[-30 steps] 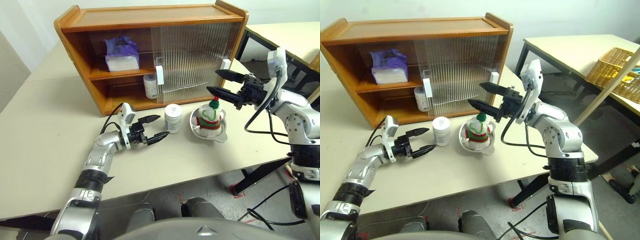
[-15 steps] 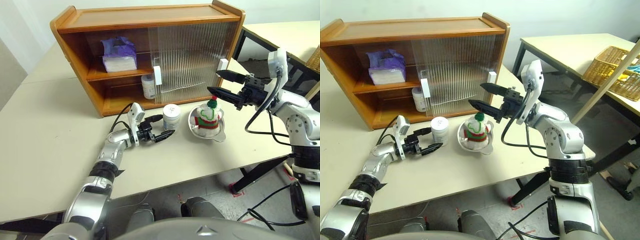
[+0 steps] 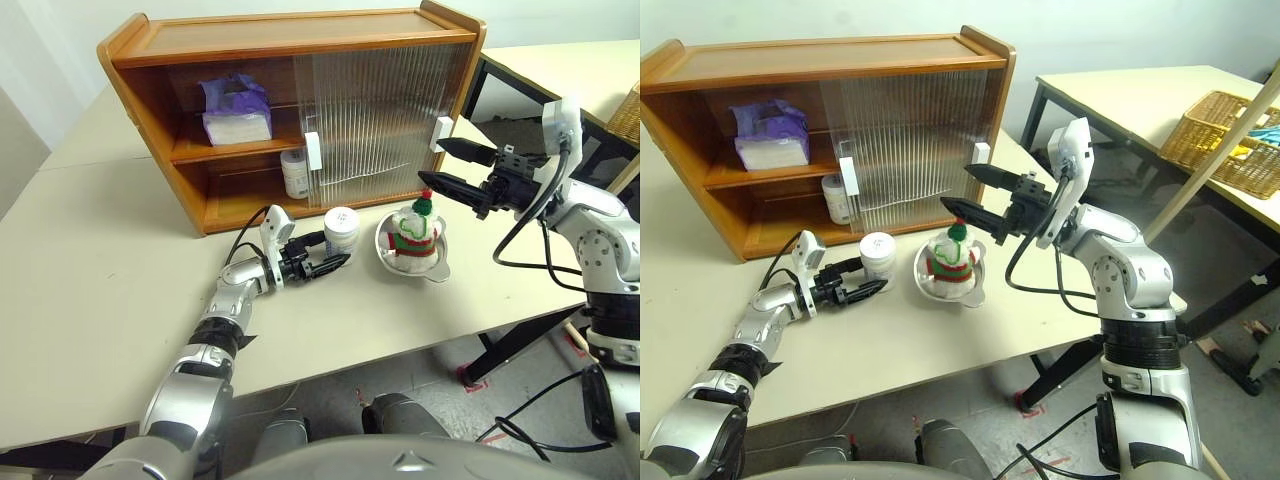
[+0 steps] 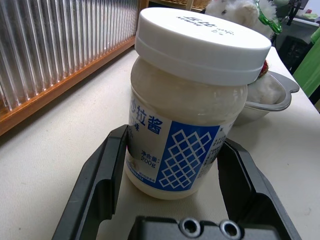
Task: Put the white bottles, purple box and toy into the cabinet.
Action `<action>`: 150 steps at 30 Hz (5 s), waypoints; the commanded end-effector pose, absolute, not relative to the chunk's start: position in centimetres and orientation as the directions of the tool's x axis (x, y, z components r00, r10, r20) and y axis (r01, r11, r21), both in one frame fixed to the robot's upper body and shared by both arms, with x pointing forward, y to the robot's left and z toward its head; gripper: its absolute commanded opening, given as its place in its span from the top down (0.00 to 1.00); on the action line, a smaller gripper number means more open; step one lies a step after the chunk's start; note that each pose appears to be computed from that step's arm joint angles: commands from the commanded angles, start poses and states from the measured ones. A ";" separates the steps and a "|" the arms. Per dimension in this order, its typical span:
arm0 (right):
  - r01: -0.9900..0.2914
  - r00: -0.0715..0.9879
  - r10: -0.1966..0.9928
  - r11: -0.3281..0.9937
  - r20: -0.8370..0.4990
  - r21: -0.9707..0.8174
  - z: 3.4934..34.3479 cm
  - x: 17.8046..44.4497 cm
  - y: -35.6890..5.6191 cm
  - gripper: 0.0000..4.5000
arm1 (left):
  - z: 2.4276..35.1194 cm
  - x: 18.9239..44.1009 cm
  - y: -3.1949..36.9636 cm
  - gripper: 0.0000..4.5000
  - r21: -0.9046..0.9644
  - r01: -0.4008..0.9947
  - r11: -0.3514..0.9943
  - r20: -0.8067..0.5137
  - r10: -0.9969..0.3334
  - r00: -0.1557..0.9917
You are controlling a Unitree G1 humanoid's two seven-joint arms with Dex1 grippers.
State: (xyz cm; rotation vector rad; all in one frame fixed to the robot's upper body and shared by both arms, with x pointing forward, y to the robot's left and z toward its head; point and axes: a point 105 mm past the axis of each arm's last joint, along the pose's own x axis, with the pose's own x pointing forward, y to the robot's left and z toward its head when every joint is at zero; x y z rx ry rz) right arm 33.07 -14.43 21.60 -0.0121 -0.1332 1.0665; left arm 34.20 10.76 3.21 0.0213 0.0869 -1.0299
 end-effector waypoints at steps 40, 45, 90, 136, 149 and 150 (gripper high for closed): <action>-0.882 0.459 0.884 0.466 0.091 -0.073 21.4 33.0 -14.3 0.00 | 6.7 42.1 21.8 0.32 -0.045 0.108 0.993 -0.042 -0.110 0.993; -0.881 0.462 0.883 0.468 0.088 -0.074 21.4 32.9 -14.4 0.00 | 6.7 42.6 22.1 0.32 -0.028 0.055 0.998 -0.058 -0.056 0.997; -0.894 0.435 0.894 0.443 0.111 -0.063 21.0 33.4 -13.5 0.00 | 9.6 36.5 15.8 0.22 0.005 0.344 0.939 0.097 -0.343 0.934; -0.888 0.445 0.887 0.455 0.120 -0.068 21.1 33.6 -13.6 0.00 | 15.4 39.3 13.8 0.99 -0.132 -0.085 0.988 0.215 0.112 0.970; -0.898 0.426 0.897 0.436 0.118 -0.068 21.1 34.0 -13.3 0.00 | 13.9 37.7 19.3 0.99 -0.133 -0.257 0.957 0.163 0.277 0.947; -0.899 0.424 0.898 0.433 0.117 -0.069 21.2 34.0 -13.3 0.00 | 13.9 37.6 20.2 0.99 -0.131 -0.281 0.951 0.164 0.300 0.940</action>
